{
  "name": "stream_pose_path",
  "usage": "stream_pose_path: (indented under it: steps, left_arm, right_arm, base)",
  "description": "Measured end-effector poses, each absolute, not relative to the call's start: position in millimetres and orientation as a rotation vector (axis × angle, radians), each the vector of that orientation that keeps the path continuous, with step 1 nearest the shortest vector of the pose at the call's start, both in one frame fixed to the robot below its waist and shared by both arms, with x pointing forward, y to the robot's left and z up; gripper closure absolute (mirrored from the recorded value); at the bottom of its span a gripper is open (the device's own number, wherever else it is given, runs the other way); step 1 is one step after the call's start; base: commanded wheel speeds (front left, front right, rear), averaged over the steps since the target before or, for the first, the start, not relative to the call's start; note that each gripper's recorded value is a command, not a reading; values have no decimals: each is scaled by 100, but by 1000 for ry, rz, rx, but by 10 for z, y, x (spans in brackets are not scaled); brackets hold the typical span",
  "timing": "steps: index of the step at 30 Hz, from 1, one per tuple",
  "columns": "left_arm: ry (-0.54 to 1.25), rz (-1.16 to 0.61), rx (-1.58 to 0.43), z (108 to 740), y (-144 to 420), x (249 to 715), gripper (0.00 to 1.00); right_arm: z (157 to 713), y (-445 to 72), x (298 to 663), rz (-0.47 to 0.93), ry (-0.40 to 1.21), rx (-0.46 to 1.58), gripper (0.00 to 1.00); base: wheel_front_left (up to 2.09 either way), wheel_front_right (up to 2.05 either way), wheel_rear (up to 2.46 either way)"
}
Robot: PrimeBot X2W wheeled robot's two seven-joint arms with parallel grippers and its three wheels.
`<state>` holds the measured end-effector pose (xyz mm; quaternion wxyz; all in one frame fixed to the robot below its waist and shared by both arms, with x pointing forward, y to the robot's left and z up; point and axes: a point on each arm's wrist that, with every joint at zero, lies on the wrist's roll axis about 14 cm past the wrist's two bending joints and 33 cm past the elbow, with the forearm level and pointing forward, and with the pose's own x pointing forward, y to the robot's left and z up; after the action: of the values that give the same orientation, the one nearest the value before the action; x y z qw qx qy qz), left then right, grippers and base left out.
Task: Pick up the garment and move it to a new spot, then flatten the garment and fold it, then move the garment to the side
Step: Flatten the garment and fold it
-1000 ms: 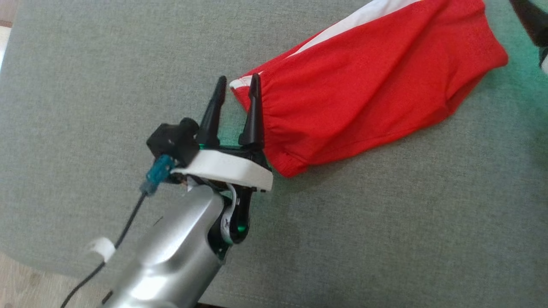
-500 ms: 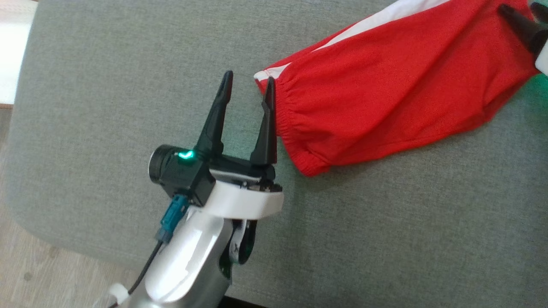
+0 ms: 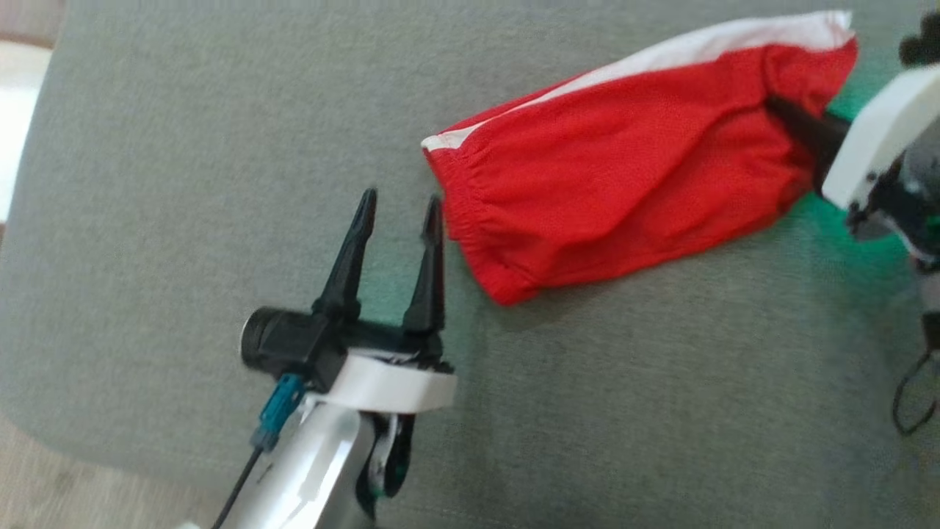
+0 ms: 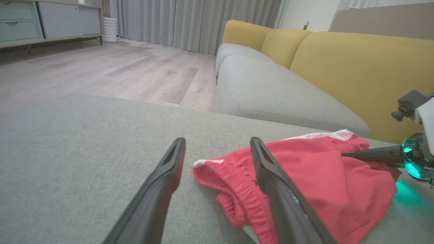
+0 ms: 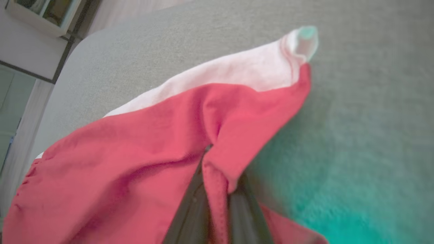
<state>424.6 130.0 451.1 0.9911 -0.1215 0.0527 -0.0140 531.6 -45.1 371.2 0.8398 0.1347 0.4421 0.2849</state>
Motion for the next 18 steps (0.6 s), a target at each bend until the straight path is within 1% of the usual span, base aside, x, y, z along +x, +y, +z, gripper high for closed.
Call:
stream_pose_path:
  steps: [5,12,13,15,18]
  left_arm:
    - [127,-25,-249,4448,1306,4064,0]
    - [127,-79,-245,4474,1212,3789,0]
    - [127,-79,-245,4474,1212,3789,0]
    - [128,-95,-245,4478,1186,3708,0]
    - [128,-113,-248,4488,1146,3615,0]
  right_arm:
    - [3791,-925,5107,458,882,377,100]
    - [3992,-1717,4803,230,778,455,100]
    - [3992,-1717,4803,230,778,455,100]
    - [4063,-1986,4753,152,736,460,100]
    - [4230,-2262,4726,82,674,459,100]
  base:
    - [0,0,0]
    - [0,0,0]
    - [0,0,0]
    - [0,0,0]
    - [0,0,0]
